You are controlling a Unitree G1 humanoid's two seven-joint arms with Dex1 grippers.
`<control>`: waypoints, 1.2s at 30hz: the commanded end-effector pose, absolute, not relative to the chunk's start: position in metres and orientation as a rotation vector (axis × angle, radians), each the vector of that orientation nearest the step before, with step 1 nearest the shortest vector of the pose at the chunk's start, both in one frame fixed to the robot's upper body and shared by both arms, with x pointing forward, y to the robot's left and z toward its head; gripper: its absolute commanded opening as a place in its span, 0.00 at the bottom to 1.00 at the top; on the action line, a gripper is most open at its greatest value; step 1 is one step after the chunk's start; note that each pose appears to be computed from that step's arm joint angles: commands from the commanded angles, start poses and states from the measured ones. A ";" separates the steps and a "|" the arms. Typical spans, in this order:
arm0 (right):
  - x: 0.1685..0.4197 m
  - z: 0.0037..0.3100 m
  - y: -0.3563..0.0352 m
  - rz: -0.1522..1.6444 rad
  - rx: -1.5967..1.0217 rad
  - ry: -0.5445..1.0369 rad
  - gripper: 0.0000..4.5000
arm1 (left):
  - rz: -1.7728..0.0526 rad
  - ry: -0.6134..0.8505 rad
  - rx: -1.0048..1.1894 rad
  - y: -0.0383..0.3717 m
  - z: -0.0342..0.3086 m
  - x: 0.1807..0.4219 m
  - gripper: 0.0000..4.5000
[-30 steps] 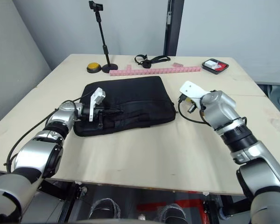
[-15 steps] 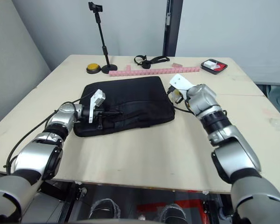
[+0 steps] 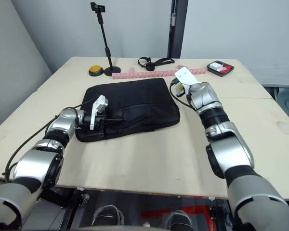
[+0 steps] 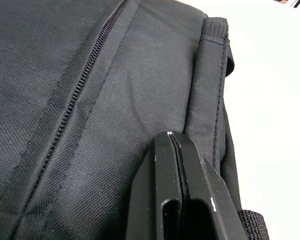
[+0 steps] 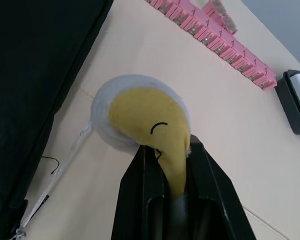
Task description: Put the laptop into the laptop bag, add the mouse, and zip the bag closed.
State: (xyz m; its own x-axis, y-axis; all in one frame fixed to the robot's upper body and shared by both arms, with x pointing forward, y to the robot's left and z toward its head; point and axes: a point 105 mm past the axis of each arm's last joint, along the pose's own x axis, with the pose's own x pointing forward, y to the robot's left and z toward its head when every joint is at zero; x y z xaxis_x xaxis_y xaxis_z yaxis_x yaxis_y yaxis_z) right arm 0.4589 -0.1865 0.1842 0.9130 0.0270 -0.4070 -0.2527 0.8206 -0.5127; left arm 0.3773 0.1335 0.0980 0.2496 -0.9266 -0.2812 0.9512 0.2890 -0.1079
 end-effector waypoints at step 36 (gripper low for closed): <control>0.325 0.235 -0.269 0.648 -0.269 0.334 1.00 | -1.108 0.236 0.145 0.234 0.225 0.303 0.59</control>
